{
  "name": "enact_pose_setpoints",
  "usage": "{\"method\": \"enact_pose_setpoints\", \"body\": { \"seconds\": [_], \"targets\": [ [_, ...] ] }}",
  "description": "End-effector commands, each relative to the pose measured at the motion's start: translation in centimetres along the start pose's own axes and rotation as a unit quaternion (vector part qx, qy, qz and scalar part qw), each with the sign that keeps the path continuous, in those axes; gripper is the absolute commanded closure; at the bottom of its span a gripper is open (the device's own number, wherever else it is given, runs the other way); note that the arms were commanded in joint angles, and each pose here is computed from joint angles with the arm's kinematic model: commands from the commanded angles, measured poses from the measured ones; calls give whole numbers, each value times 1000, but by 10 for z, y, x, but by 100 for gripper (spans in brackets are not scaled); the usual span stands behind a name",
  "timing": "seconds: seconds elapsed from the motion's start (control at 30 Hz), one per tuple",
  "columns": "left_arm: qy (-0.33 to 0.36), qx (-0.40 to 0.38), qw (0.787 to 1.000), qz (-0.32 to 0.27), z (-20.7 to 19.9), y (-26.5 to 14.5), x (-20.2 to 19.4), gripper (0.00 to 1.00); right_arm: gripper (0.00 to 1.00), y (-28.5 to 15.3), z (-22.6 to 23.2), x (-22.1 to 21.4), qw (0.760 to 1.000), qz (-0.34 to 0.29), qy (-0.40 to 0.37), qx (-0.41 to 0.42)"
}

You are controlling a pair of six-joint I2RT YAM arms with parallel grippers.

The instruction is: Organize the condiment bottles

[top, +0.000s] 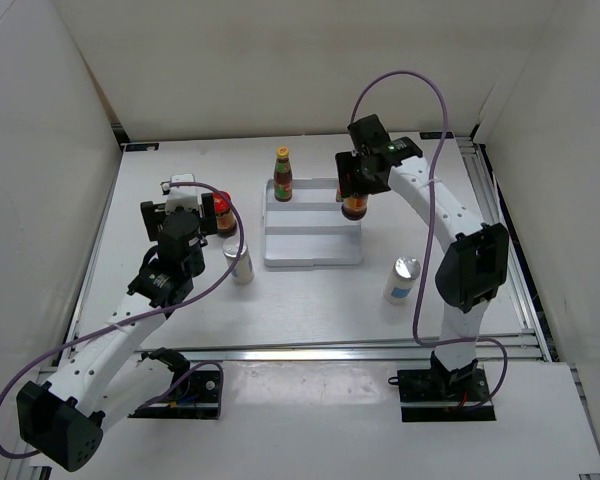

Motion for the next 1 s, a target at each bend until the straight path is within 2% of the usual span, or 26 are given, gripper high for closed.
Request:
{"method": "enact_pose_setpoints", "body": {
  "seconds": [0.0, 0.37, 0.97],
  "targets": [
    [-15, 7, 1000, -9, 4, -2, 10, 0, 100, -15, 12, 36, 997, -71, 14, 25],
    [-15, 7, 1000, -9, 4, -2, 10, 0, 100, 20, 16, 22, 998, -43, 24, 29],
    [-15, 7, 1000, -9, 4, -2, 10, 0, 100, 46, 17, 10, 999, -20, 36, 24]
  ]
}}
Point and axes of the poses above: each gripper's point midway between its finger pads, its own y axis out along the fingers, its own z axis along the line the jaws close on, x = y × z, the point moved 5 cm from there along -y, back along the fingers, and after that the axes turned 13 degrees about y, right-handed, at the moved point
